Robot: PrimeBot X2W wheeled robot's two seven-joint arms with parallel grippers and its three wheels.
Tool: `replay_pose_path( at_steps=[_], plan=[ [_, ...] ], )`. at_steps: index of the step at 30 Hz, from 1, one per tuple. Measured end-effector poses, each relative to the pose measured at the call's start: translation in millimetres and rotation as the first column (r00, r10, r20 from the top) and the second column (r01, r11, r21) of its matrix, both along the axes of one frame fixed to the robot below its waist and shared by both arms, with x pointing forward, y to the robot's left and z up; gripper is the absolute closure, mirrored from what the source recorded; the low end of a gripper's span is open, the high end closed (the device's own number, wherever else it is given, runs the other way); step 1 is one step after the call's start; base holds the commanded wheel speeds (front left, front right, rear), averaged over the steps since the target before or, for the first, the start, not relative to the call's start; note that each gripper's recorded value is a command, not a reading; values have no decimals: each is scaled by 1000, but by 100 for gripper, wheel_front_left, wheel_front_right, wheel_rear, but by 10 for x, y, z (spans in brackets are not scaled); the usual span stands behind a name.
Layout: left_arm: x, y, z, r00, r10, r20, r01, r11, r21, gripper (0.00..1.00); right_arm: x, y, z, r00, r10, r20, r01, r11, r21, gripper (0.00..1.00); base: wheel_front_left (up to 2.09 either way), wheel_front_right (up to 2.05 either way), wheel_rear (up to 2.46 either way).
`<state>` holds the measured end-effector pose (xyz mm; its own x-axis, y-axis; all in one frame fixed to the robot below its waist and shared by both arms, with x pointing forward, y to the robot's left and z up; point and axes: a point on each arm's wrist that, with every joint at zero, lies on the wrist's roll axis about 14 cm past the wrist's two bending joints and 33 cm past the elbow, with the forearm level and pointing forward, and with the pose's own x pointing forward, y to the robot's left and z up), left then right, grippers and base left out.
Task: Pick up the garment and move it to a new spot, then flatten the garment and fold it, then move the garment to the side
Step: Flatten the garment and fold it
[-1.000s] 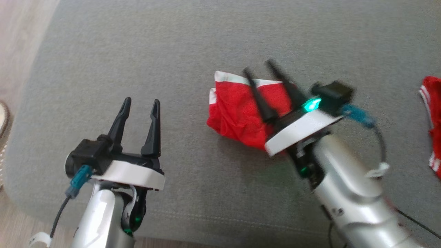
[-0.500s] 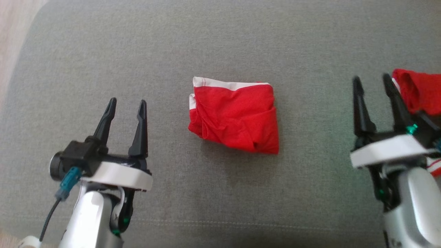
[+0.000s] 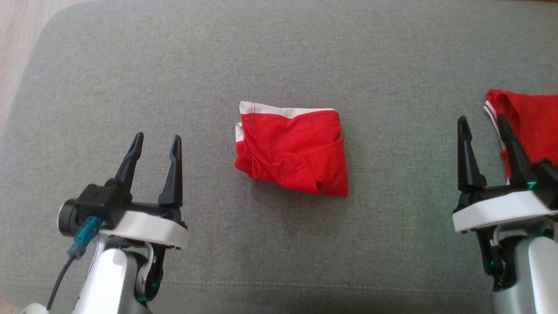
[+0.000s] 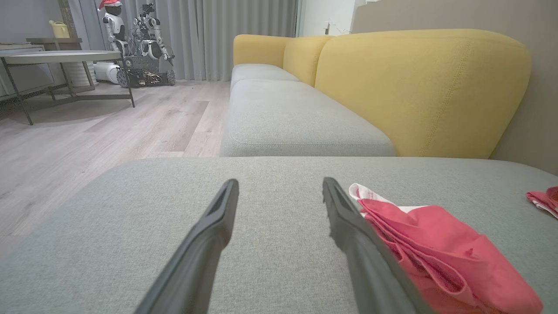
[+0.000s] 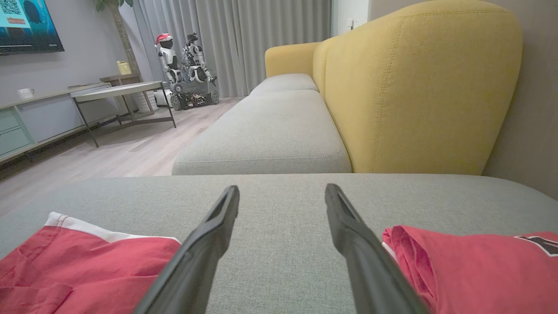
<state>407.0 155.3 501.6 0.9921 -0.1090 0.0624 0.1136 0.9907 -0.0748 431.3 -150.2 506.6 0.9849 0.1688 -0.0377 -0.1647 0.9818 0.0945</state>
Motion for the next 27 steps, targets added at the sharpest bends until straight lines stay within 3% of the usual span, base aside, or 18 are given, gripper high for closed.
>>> replay_pose_path(
  at_steps=[10,11,12,16,19,27],
  plan=[
    [-17,15,-1,1000,6,-1,-6,1000,5,0,9,42,-3,1000,9,-14,-9,1000,-2,0,0,0,0],
    [-20,14,-3,1000,5,-2,-5,1000,5,0,11,51,-14,1000,12,-18,-12,1000,-1,58,0,0,0],
    [-24,13,-7,1000,5,-3,-5,1000,5,0,12,65,-46,999,16,-33,-16,1000,-2,100,0,0,0],
    [-41,18,-29,1000,6,-10,-6,1000,7,0,3,247,-224,994,67,-90,-67,998,8,100,0,0,0],
    [-51,40,-53,1000,12,-18,-12,1000,10,0,-55,632,-436,971,178,-156,-173,984,46,100,0,0,0],
    [-19,107,-35,999,36,-14,-36,999,12,0,-172,1643,-823,850,458,-261,-431,889,156,100,0,0,0]
  ],
)
